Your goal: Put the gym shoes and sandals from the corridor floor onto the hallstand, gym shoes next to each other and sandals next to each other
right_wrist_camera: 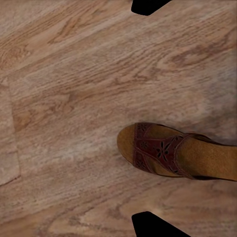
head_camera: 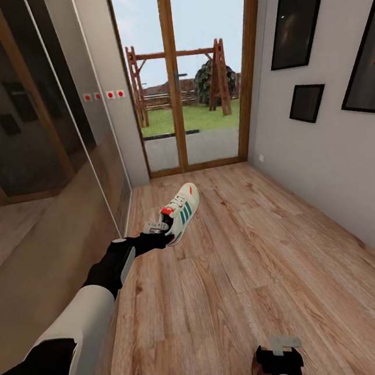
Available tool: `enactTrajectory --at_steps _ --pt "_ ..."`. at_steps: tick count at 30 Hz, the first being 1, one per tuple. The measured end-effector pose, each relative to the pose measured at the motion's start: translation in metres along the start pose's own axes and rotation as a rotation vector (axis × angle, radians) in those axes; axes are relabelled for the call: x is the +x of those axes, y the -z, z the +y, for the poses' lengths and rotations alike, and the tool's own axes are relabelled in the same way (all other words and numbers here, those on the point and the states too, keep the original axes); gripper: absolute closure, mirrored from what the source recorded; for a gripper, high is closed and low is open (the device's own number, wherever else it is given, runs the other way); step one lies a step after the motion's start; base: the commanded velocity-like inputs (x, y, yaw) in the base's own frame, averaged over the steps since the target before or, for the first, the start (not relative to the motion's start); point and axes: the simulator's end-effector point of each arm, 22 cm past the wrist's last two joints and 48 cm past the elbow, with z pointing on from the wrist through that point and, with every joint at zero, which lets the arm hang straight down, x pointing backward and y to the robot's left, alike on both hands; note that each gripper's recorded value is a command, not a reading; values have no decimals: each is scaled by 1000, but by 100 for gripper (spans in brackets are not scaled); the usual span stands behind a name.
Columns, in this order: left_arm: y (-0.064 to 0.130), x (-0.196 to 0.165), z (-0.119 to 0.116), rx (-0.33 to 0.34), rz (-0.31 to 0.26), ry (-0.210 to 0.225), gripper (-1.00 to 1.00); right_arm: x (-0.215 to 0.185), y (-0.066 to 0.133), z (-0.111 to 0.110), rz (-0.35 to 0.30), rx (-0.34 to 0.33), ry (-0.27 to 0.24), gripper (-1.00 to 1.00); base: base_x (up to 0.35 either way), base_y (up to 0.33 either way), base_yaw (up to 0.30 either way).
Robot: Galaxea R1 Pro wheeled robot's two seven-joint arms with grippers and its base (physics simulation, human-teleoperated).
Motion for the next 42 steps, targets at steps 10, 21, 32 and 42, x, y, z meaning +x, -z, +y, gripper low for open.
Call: enactTrajectory --at_steps 10,21,32,42 --pt "2 1 6 -9 1 -1 100 0 0 0 0 0 0 -100 -8 8 0" --pt "3 0 7 -9 0 -1 100 0 0 0 0 0 0 -100 0 0 0" --pt "2 -8 6 -11 3 1 100 -1 0 -1 -2 2 -1 -100 0 0 0" --pt "8 -67 2 -8 -11 -1 100 0 0 -1 2 3 -2 -100 0 0 0"
